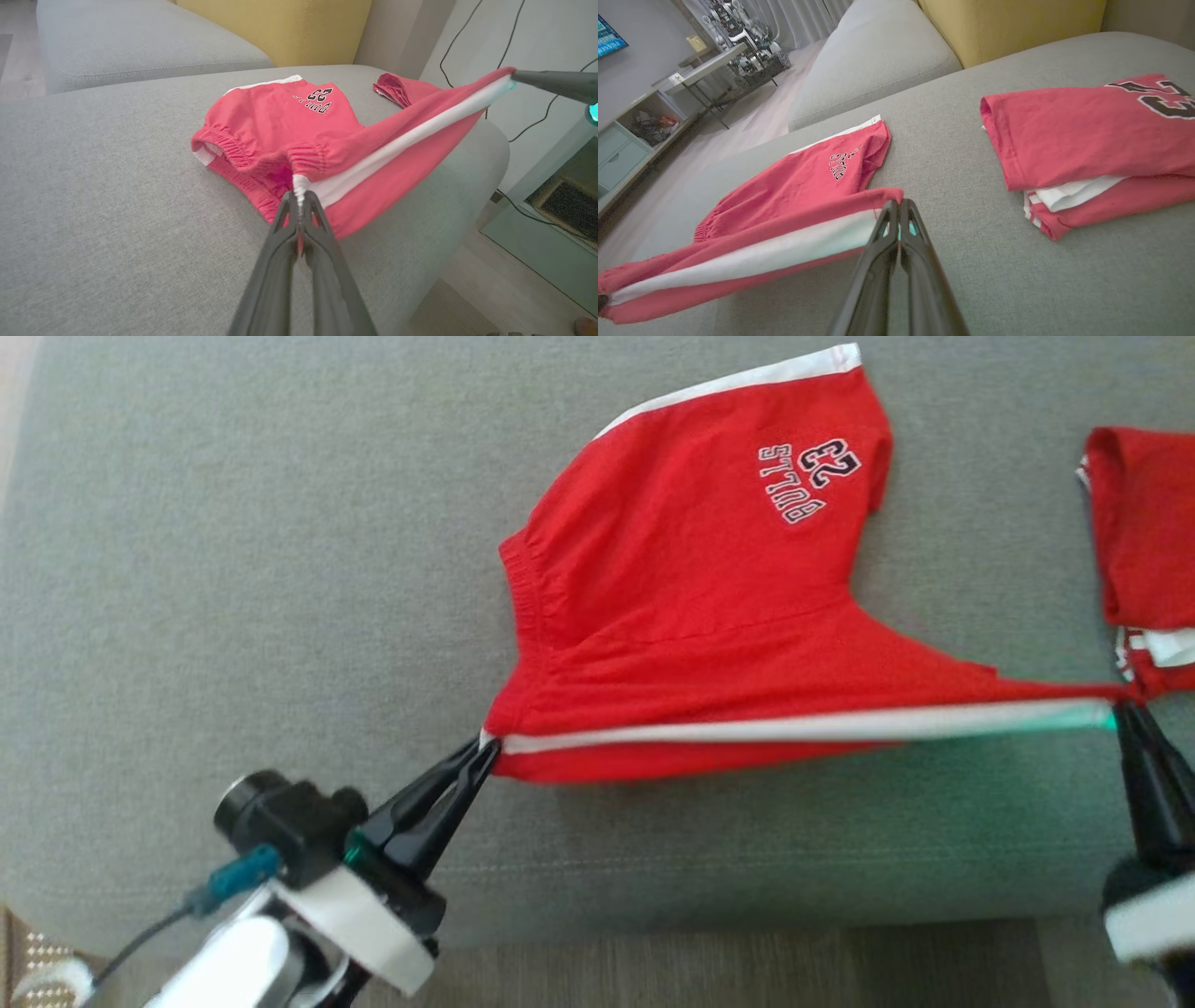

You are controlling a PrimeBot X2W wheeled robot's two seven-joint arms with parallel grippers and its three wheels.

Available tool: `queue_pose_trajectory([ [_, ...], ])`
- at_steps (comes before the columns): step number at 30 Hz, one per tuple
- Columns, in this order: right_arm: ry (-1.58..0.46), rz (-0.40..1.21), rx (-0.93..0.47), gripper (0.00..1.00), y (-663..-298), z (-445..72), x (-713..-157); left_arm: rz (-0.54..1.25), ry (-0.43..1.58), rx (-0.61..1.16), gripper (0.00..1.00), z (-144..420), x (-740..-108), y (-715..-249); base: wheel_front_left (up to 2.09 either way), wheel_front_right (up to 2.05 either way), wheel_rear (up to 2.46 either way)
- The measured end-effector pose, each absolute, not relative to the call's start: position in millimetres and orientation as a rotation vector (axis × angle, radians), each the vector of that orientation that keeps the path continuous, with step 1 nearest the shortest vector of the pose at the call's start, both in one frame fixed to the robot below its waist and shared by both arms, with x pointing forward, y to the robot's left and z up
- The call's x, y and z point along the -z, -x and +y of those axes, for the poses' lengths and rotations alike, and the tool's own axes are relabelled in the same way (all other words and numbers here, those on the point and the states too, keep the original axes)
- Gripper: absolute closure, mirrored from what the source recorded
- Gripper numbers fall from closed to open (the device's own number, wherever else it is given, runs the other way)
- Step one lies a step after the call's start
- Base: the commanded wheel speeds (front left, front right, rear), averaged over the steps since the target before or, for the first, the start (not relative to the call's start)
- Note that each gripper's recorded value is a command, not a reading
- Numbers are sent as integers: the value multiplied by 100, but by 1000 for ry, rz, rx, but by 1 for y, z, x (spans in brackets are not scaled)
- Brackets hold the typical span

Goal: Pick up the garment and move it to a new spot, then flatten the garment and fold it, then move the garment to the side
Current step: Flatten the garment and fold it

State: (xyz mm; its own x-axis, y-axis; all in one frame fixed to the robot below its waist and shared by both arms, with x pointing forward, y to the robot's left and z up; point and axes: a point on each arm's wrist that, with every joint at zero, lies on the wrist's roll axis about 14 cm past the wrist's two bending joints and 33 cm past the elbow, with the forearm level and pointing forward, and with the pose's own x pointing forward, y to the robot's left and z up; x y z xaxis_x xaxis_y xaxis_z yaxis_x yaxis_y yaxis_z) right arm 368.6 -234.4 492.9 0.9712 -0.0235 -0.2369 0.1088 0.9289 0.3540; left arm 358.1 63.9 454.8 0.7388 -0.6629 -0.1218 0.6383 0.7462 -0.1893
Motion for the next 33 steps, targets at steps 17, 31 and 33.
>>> queue_pose_trajectory([
  [17,-243,371,-41,100,-537,-208,-461,265,280,583,100,55,-443,-465,0,0,0],
  [31,-148,454,-153,100,-634,-162,-433,345,248,471,100,83,-401,-528,0,0,0],
  [33,-138,464,-156,100,-639,-159,-425,350,230,465,100,86,-395,-532,0,0,0],
])
